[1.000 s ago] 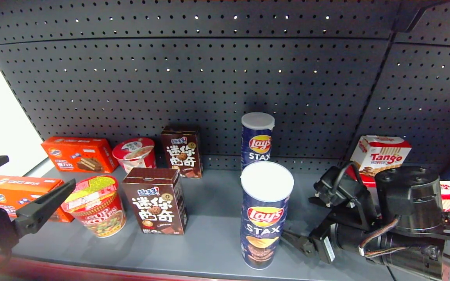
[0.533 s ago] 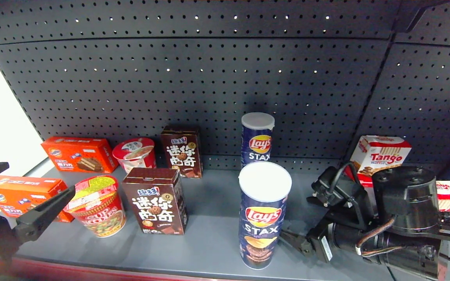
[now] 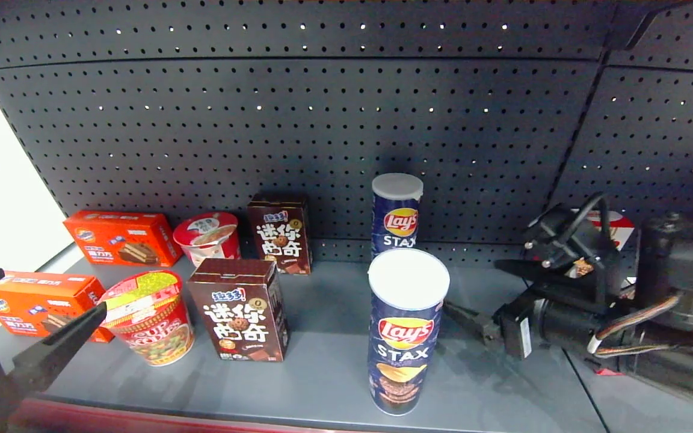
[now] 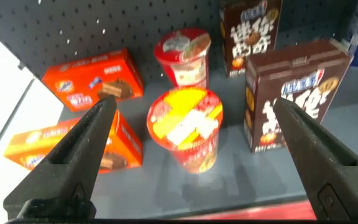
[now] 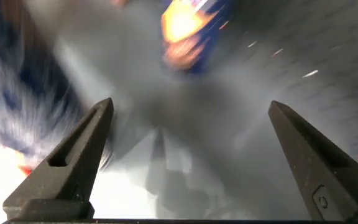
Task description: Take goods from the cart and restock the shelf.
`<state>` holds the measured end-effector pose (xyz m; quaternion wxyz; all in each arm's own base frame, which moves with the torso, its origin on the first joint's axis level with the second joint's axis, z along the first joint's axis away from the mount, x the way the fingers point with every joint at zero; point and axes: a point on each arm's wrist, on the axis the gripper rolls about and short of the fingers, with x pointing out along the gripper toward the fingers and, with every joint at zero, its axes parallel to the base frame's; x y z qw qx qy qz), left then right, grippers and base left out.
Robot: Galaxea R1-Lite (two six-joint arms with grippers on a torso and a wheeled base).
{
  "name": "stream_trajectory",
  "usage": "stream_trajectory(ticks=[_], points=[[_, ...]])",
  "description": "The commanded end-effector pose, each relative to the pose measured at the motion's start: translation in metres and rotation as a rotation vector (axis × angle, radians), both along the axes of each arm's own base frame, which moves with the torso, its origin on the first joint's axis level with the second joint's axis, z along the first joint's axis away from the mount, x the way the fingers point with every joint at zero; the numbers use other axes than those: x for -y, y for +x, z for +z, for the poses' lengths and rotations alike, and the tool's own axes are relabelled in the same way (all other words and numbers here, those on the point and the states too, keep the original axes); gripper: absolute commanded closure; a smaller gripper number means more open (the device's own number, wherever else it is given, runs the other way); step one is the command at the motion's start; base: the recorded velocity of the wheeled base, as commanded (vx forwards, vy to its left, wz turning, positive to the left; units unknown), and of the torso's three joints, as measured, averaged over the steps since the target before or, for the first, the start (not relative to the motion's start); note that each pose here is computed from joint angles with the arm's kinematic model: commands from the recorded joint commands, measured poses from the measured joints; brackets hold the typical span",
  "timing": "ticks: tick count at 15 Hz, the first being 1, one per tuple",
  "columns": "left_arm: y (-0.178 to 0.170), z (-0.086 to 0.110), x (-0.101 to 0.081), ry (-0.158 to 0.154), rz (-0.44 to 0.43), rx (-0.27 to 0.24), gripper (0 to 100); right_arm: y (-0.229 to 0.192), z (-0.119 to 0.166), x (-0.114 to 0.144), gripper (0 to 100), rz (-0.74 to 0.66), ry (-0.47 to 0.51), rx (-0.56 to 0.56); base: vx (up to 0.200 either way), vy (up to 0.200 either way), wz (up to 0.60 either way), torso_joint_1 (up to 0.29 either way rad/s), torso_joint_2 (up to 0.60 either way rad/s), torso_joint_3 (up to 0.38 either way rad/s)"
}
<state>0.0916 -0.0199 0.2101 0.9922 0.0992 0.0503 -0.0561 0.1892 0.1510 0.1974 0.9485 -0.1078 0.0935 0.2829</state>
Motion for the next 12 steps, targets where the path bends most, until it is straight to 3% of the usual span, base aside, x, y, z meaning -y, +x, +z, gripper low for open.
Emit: stream_trajectory(ticks=[1, 5, 6, 8, 11, 12], points=[[-0.017, -0.013, -0.005, -0.004, 0.008, 0.014, 0, -0.010, 0.031, 0.027, 0, -0.074, 0.080, 0.102, 0.000, 0.000, 0.00, 0.000, 0.00, 0.000], [-0.044, -0.052, -0.016, -0.001, 0.109, -0.006, 0, -0.023, 0.052, 0.099, 0, -0.373, 0.123, 0.227, 0.000, 0.000, 0.00, 0.000, 0.00, 0.000], [-0.046, -0.055, -0.017, -0.001, 0.117, -0.004, 0, -0.026, 0.054, 0.104, 0, -0.399, 0.127, 0.241, 0.000, 0.000, 0.00, 0.000, 0.00, 0.000], [-0.058, -0.071, -0.021, -0.004, 0.182, 0.008, 0, -0.056, 0.067, 0.143, 0, -0.606, 0.141, 0.360, 0.000, 0.000, 0.00, 0.000, 0.00, 0.000], [-0.068, -0.086, -0.022, -0.005, 0.188, 0.017, 0, -0.093, 0.048, 0.159, 0, -0.732, 0.128, 0.393, 0.000, 0.000, 0.00, 0.000, 0.00, 0.000], [-0.071, -0.091, -0.022, -0.005, 0.189, 0.019, 0, -0.113, 0.025, 0.159, 0, -0.753, 0.117, 0.372, 0.000, 0.000, 0.00, 0.000, 0.00, 0.000]])
